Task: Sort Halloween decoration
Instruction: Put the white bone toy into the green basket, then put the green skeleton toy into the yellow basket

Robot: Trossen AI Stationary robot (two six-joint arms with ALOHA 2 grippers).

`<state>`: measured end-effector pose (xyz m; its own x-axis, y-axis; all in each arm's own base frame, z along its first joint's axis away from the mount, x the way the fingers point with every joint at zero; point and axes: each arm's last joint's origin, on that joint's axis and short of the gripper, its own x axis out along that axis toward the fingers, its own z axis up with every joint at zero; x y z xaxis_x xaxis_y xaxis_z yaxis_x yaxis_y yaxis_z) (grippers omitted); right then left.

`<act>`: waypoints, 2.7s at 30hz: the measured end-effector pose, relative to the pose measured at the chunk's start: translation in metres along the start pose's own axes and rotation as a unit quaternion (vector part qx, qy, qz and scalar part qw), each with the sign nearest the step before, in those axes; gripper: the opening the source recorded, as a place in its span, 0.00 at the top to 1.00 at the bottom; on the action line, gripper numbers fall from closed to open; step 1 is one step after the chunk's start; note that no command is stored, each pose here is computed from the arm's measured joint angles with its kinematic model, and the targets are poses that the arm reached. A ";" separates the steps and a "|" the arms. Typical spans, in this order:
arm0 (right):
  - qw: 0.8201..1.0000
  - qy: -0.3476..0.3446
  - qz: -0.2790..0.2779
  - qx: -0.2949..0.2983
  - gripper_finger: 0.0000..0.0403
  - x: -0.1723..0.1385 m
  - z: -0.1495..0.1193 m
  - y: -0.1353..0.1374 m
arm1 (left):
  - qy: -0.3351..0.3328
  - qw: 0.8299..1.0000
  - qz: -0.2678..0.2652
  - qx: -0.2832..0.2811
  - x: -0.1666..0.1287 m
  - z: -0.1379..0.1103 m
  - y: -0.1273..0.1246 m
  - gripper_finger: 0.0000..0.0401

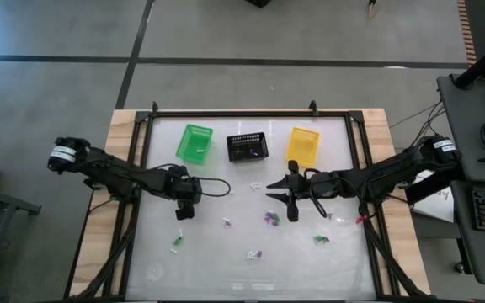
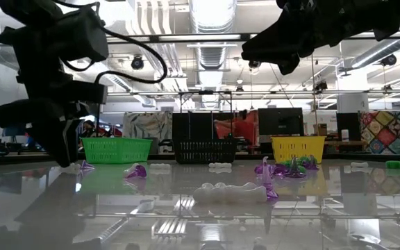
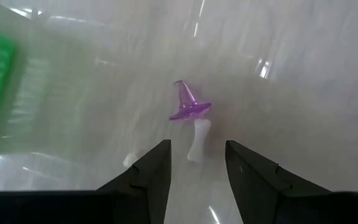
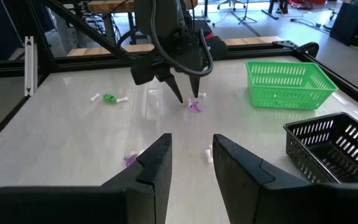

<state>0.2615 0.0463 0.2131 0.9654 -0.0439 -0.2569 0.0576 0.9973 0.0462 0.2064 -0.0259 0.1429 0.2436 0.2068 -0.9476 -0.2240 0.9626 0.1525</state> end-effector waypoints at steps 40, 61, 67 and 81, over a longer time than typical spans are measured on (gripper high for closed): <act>1.000 -0.001 0.000 -0.017 0.73 0.000 0.000 0.000 | -0.228 0.972 0.009 -0.055 -0.077 0.009 0.044 1.00; 0.986 -0.015 -0.151 -0.061 0.73 0.005 0.008 -0.050 | -0.155 0.959 0.081 -0.223 -0.011 0.016 0.177 1.00; 0.982 -0.015 -0.184 -0.048 0.73 0.005 0.009 -0.069 | -0.143 0.962 0.081 -0.218 -0.006 0.022 0.182 0.98; 0.980 -0.030 -0.195 -0.028 0.73 0.006 0.018 -0.075 | -0.127 0.969 0.083 -0.197 -0.012 0.031 0.189 0.77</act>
<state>0.2676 -0.0299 0.2256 0.8858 -0.4248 -0.1867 0.4137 0.9053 -0.0967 0.1905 0.1589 0.1916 0.3874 0.4373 -0.8116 -0.6103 0.7815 0.1298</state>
